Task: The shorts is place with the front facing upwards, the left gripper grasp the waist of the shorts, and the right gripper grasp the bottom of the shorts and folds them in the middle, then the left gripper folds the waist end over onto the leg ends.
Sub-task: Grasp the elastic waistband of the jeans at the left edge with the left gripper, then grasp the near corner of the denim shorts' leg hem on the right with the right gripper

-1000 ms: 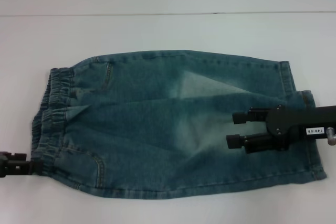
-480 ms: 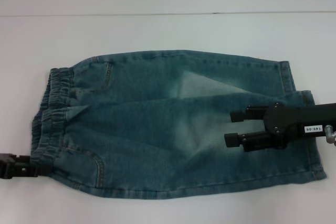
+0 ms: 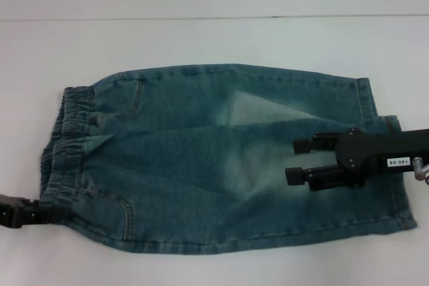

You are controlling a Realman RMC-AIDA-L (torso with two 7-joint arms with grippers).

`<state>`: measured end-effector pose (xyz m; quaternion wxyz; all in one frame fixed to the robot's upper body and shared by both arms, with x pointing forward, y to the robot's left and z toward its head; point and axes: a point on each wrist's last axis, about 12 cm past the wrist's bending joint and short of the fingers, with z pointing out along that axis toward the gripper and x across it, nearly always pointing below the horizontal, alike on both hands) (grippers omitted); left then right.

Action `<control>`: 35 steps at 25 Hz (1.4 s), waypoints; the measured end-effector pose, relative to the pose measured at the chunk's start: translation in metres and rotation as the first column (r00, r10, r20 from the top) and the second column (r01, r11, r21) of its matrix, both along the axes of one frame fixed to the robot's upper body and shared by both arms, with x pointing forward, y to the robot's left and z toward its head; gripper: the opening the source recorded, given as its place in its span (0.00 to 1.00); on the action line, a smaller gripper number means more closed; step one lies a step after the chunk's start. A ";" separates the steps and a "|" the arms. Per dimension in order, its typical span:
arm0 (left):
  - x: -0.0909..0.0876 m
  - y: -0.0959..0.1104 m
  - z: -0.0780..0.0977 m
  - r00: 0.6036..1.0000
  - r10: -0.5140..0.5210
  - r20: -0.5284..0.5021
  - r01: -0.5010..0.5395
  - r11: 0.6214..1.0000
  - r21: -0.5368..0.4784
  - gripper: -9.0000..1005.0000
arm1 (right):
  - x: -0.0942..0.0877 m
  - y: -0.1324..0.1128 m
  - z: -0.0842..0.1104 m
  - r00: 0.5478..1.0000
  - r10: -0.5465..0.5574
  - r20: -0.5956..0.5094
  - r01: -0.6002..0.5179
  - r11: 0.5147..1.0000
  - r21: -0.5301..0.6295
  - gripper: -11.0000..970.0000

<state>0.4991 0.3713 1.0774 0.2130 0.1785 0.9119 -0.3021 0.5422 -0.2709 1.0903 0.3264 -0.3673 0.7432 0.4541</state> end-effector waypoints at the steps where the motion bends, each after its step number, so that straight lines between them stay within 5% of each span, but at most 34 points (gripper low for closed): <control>1: 0.001 -0.001 0.000 1.000 -0.002 0.001 0.002 1.000 -0.001 0.63 | 0.000 0.000 0.000 1.000 0.000 0.000 0.000 1.000 0.000 0.92; 9: 0.007 -0.007 0.003 1.000 -0.023 0.017 0.023 1.000 -0.003 0.47 | 0.001 0.000 0.000 1.000 -0.007 0.002 0.007 1.000 -0.003 0.92; 12: 0.008 -0.008 0.004 0.999 -0.026 0.019 0.026 1.000 -0.003 0.21 | 0.001 0.000 -0.001 1.000 -0.008 0.002 0.008 1.000 -0.003 0.92; 17: 0.010 -0.009 0.006 0.999 -0.034 0.020 0.034 0.999 -0.007 0.08 | 0.001 -0.002 0.001 1.000 -0.015 0.002 0.015 1.000 0.001 0.92; 23: 0.016 -0.012 0.012 0.999 -0.035 0.020 0.036 0.999 -0.024 0.09 | 0.011 -0.015 0.022 0.999 -0.010 -0.041 0.010 1.000 -0.017 0.92; 29: 0.023 -0.015 0.017 0.999 -0.036 0.033 0.037 0.999 -0.027 0.08 | 0.015 -0.059 0.052 0.995 0.004 -0.098 -0.019 0.988 -0.152 0.92; 35: 0.028 -0.018 0.020 0.998 -0.022 0.061 0.025 0.998 -0.050 0.09 | 0.005 -0.094 0.056 0.984 -0.010 -0.180 -0.043 0.956 -0.290 0.92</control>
